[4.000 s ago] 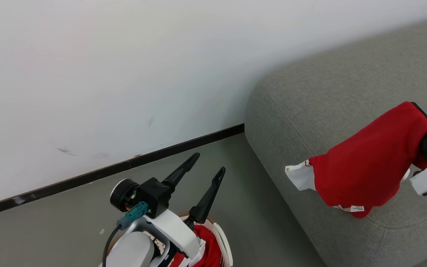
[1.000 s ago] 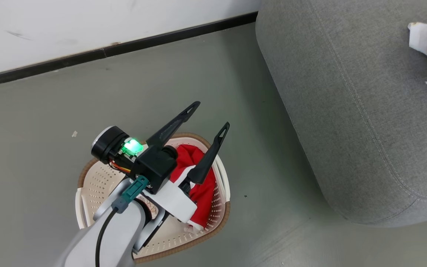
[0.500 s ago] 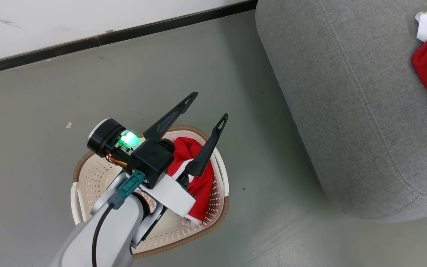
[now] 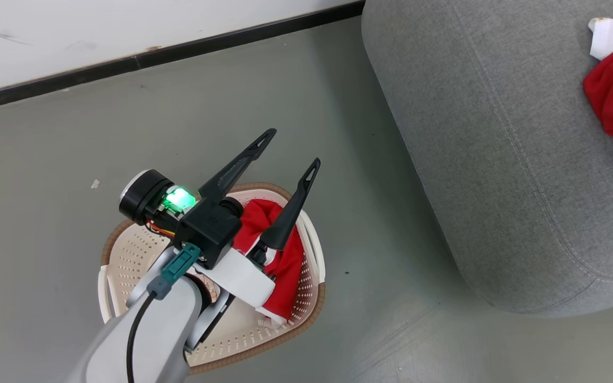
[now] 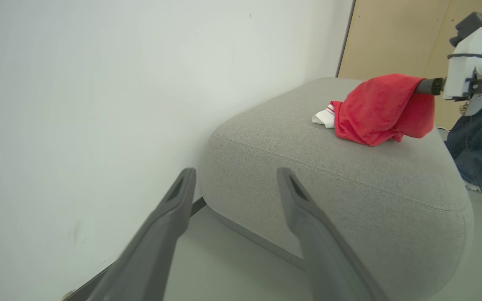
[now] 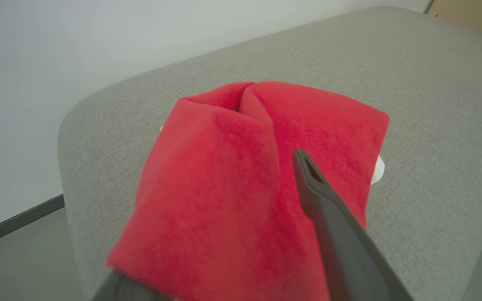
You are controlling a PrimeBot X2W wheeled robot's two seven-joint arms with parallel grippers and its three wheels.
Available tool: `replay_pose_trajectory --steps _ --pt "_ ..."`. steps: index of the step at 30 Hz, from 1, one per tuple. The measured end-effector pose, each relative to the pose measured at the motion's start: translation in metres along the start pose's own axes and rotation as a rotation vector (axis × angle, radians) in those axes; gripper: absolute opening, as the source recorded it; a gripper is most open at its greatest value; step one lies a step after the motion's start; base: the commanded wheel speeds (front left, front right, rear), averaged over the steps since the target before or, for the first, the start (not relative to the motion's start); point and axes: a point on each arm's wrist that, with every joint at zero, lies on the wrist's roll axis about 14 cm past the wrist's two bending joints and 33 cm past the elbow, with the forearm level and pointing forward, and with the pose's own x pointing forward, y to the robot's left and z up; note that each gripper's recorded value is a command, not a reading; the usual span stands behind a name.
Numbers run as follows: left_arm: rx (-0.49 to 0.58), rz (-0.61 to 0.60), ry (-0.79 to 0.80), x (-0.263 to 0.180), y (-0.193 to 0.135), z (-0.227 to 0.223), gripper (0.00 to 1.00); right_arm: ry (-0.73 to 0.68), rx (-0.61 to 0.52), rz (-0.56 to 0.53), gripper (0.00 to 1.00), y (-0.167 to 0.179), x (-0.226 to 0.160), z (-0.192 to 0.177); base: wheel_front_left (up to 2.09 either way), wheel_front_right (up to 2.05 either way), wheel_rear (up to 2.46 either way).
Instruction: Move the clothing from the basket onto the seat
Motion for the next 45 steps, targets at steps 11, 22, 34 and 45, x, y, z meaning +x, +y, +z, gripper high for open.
replay_pose_trajectory --steps 11,22,34,45 --pt "-0.007 -0.007 -0.034 0.005 -0.006 0.008 1.0 -0.027 -0.037 0.102 1.0 0.029 -0.016 0.001 0.0 0.0 0.0" --pt "-0.007 -0.012 -0.08 0.012 -0.013 0.02 1.0 -0.027 -0.022 0.152 1.0 0.035 -0.053 -0.012 0.0 0.0 0.0" --pt "0.012 0.039 -0.095 0.005 -0.008 0.031 1.0 -0.181 -0.019 0.248 1.0 0.055 -0.081 0.034 0.0 0.0 0.0" --pt "0.034 0.219 -0.07 -0.027 0.027 0.033 1.0 -0.361 -0.069 0.393 1.0 0.098 -0.102 0.09 0.0 0.0 0.0"
